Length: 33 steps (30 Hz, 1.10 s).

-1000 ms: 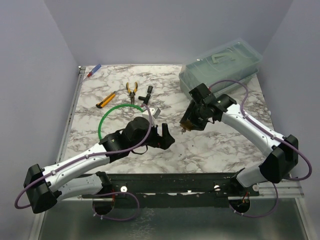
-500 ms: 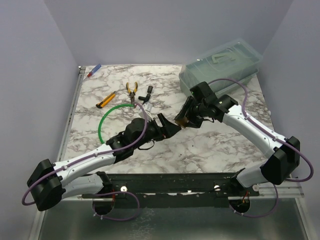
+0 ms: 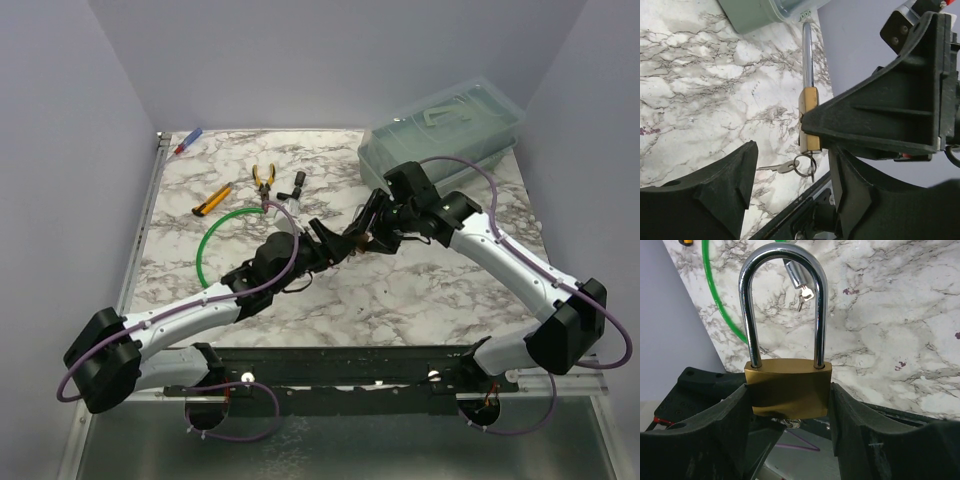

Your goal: Unlock with the key

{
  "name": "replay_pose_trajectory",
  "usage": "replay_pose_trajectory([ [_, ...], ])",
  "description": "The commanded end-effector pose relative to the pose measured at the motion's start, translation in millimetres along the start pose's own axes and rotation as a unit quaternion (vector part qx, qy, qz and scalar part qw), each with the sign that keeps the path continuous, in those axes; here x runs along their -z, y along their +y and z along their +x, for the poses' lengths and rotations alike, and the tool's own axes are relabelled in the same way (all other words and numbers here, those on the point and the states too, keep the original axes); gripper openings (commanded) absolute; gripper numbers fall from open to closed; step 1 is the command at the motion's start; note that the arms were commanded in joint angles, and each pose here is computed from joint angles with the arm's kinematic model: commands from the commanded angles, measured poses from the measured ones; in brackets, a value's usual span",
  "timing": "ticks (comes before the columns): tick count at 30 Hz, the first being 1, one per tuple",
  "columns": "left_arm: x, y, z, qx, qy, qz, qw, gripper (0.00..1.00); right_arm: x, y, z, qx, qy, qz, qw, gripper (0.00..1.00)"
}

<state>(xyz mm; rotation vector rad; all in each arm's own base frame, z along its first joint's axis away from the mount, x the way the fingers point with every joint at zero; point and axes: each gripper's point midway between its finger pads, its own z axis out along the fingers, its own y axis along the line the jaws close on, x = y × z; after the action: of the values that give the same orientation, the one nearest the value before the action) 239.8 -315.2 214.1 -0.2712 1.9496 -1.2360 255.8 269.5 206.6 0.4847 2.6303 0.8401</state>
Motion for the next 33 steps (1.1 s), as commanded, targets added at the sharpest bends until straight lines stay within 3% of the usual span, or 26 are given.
replay_pose_trajectory([
  [1,-7,-8,-17,0.007,-0.039,0.016,0.999,0.62,16,28,3,0.005,0.003,-0.069,0.998,0.00],
  [8,-13,-17,-21,0.009,-0.049,0.035,0.998,0.52,15,30,7,0.010,0.007,-0.078,0.997,0.00],
  [11,-18,-18,-19,0.013,-0.043,0.038,0.998,0.38,15,32,8,0.011,0.007,-0.084,0.996,0.00],
  [15,-19,-16,-18,0.020,-0.044,0.037,0.998,0.03,17,33,7,0.017,0.002,-0.090,0.996,0.00],
  [17,-17,-15,-19,0.025,-0.048,0.035,0.998,0.00,18,33,6,0.019,-0.003,-0.093,0.996,0.00],
  [18,-16,-15,-20,0.027,-0.051,0.036,0.998,0.00,19,32,6,0.020,-0.008,-0.094,0.995,0.05],
  [19,-15,-16,-22,0.028,-0.053,0.036,0.998,0.00,19,30,5,0.020,-0.013,-0.093,0.995,0.18],
  [21,-12,-17,-24,0.032,-0.058,0.039,0.997,0.00,20,28,0,0.021,-0.030,-0.094,0.995,0.53],
  [22,-10,-17,-25,0.035,-0.060,0.040,0.997,0.00,21,28,-2,0.022,-0.038,-0.095,0.995,0.65],
  [26,-3,-24,-31,0.046,-0.069,0.052,0.995,0.00,30,36,-12,0.045,-0.075,-0.122,0.989,0.96],
  [33,14,-43,-48,0.081,-0.085,0.085,0.989,0.00,51,31,-21,0.058,-0.163,-0.201,0.964,1.00],
])
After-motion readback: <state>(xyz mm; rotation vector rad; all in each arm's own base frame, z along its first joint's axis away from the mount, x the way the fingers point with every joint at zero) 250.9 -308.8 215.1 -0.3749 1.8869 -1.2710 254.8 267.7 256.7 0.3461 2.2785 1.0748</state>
